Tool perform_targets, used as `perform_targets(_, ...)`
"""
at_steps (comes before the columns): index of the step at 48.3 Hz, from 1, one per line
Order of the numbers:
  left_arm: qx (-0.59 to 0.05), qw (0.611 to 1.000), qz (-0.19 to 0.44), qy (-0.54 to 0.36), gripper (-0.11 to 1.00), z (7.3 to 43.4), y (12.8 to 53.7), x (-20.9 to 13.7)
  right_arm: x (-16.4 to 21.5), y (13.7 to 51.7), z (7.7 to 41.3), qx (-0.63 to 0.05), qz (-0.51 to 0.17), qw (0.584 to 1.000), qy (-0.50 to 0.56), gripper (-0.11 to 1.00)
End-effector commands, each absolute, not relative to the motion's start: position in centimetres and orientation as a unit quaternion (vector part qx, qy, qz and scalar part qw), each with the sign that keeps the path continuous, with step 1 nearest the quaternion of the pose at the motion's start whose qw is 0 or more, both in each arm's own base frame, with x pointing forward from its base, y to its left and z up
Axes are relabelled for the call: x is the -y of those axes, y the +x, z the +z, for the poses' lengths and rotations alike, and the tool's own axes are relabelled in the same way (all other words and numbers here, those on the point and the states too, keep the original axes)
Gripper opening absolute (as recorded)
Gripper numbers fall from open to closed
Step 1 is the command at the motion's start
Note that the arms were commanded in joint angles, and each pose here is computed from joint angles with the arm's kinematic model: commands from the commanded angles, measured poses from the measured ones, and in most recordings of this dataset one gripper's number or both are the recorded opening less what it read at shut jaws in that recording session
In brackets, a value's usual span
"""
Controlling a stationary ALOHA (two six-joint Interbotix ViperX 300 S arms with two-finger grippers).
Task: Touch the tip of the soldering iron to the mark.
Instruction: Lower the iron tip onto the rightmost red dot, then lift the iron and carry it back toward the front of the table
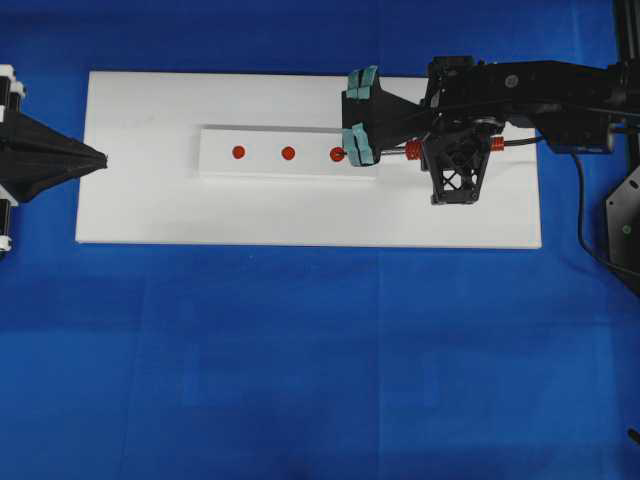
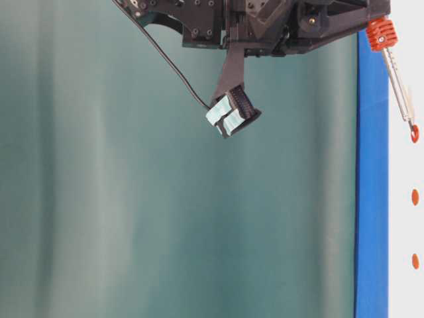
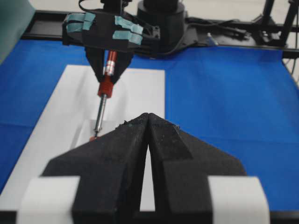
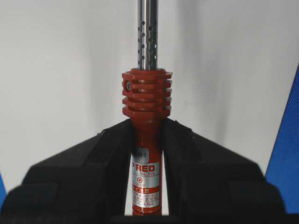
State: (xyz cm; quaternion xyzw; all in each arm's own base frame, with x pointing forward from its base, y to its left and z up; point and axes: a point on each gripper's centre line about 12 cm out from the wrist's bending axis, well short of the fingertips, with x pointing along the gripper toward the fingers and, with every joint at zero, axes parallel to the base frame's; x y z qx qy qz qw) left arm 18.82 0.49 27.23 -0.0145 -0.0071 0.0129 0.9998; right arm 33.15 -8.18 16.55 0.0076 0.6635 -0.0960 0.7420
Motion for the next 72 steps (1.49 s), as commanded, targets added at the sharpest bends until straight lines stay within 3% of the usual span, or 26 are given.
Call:
perform_targets(1, 0.012, 1.000, 0.012, -0.014, 0.00, 27.6, 19.0, -0.5, 8.2, 33.4, 17.2, -0.655, -0.097, 0.750, 0.008, 0.06)
perform_targets(18, 0.012, 1.000, 0.011, -0.014, 0.00, 27.6, 18.9, -0.4, 8.2, 33.4, 19.7, -0.643, -0.102, 0.759, 0.004, 0.06)
perform_targets(41, 0.014, 1.000, 0.012, -0.014, 0.00, 27.6, 18.9, -0.5, 8.6, 31.4, 28.6, -0.603, -0.133, 0.786, -0.017, 0.06)
perform_targets(72, 0.016, 1.000, 0.012, -0.014, 0.00, 27.7, 18.9, -0.5, 7.0, 31.4, 28.6, -0.603, -0.127, 0.787, 0.002, 0.06)
